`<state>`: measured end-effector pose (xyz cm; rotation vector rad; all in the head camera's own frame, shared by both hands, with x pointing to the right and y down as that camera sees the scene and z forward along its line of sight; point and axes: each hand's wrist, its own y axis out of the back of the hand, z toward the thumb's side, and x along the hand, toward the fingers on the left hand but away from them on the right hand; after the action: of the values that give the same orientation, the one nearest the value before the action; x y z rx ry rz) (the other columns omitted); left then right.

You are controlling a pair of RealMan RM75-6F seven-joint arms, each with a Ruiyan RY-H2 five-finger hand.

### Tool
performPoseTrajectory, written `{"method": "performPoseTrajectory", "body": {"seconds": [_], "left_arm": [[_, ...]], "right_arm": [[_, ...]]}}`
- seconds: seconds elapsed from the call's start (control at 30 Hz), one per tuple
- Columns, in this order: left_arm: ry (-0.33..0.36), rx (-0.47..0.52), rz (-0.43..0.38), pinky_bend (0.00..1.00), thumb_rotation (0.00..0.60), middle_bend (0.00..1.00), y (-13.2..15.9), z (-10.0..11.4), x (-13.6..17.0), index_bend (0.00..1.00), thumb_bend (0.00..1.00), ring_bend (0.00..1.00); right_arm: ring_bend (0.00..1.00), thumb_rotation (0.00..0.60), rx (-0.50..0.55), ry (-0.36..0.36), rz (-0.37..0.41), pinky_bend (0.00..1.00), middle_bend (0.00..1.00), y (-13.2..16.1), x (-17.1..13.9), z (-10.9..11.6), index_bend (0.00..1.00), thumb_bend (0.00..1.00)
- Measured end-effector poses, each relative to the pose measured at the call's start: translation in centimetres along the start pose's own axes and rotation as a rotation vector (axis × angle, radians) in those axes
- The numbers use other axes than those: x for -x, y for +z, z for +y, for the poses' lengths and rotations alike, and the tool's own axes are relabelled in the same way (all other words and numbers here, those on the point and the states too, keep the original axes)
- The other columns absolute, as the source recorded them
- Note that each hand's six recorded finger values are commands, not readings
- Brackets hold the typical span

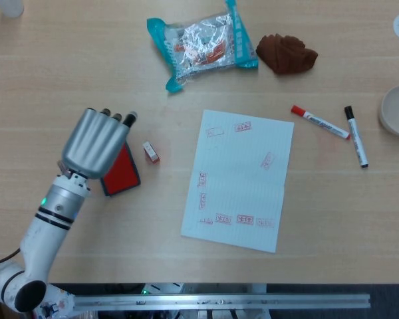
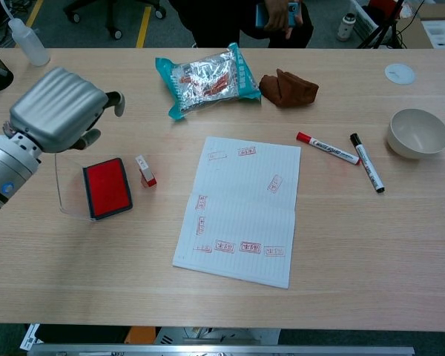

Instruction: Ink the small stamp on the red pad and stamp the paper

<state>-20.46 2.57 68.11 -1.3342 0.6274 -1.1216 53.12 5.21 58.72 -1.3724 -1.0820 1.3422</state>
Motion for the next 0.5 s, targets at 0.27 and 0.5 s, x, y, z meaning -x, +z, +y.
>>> {"method": "performPoseTrajectory", "body": {"seconds": [0.27,0.5], "left_arm": [[-0.003,0.142,0.211,1.0,0.6,0.66,-7.4,-0.3,3.3,0.39,0.27,0.63],[-0.013,0.227,0.32,1.0,0.6,0.66,-11.8,-0.3,7.9,0.4,0.27,0.63]], "right_arm": [[0.18,0.6,-0.001,0.007,-0.004,0.19,0.36,-0.2,0.6,-0.5,0.22,0.21],[0.18,0.6,0.0,0.002,0.025,0.19,0.36,0.5,0.4,-0.6,0.22,0.21]]}}
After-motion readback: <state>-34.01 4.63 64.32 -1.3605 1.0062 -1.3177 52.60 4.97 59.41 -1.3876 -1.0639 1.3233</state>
